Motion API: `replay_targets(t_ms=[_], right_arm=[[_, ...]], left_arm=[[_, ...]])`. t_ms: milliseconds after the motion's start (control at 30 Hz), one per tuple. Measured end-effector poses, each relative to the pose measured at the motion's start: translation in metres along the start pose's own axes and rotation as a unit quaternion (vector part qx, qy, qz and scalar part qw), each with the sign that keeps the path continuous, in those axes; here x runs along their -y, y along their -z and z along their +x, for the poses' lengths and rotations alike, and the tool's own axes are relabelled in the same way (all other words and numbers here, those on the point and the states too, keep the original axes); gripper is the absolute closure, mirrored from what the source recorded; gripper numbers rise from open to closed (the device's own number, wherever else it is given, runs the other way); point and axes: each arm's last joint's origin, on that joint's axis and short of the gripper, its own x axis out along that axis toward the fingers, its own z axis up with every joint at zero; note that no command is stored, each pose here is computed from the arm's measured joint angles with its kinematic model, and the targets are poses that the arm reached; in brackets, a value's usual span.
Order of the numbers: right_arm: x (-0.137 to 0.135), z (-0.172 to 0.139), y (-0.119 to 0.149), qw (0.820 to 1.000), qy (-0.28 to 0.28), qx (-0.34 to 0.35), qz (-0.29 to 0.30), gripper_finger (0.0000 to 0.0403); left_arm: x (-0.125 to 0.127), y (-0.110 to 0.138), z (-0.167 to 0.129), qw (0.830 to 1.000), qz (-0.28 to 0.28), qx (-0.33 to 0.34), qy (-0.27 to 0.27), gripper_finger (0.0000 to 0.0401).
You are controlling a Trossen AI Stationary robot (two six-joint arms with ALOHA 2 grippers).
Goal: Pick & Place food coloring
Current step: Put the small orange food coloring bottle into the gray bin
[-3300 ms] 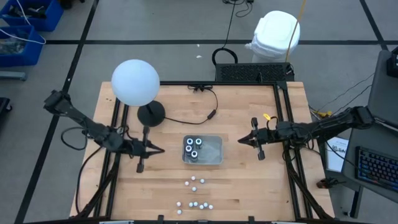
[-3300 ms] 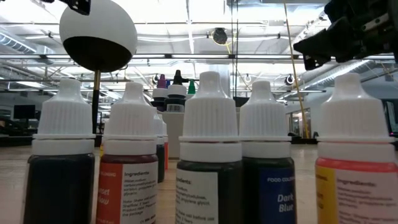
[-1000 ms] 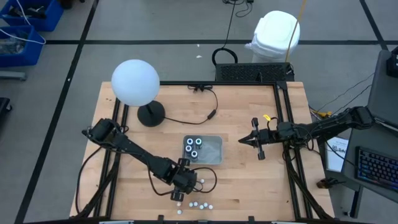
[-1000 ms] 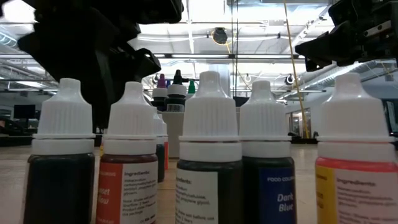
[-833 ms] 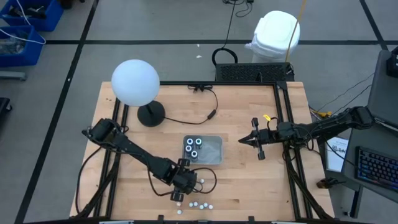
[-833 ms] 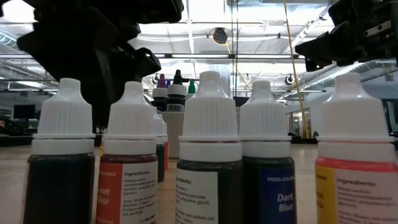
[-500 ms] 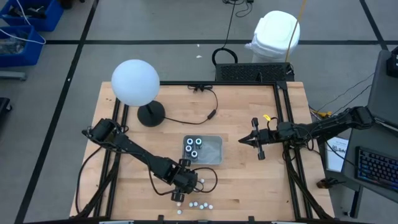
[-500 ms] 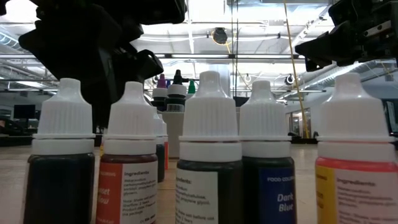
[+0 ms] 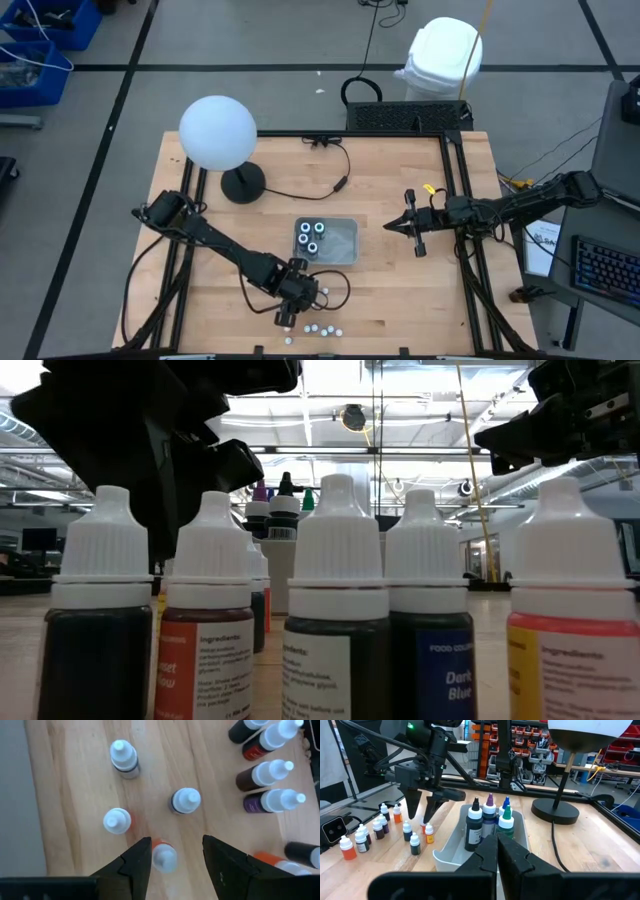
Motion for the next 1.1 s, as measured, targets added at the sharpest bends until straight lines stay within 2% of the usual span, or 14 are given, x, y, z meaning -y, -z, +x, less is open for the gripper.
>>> replay_targets(t_ms=[433, 1100], right_arm=[[0.0000, 0.0000, -0.0001, 1.000, 0.000, 0.000, 0.000, 0.0403], [0.0000, 0.0000, 0.0000, 1.000, 0.000, -0.001, 0.000, 0.0403]], left_arm=[[-0.0080, 0.0019, 0.0097, 0.999, 0.014, -0.015, -0.024, 0.0220], [-0.0087, 0.0038, 0.0095, 0.999, 0.009, -0.026, -0.023, 0.0227]])
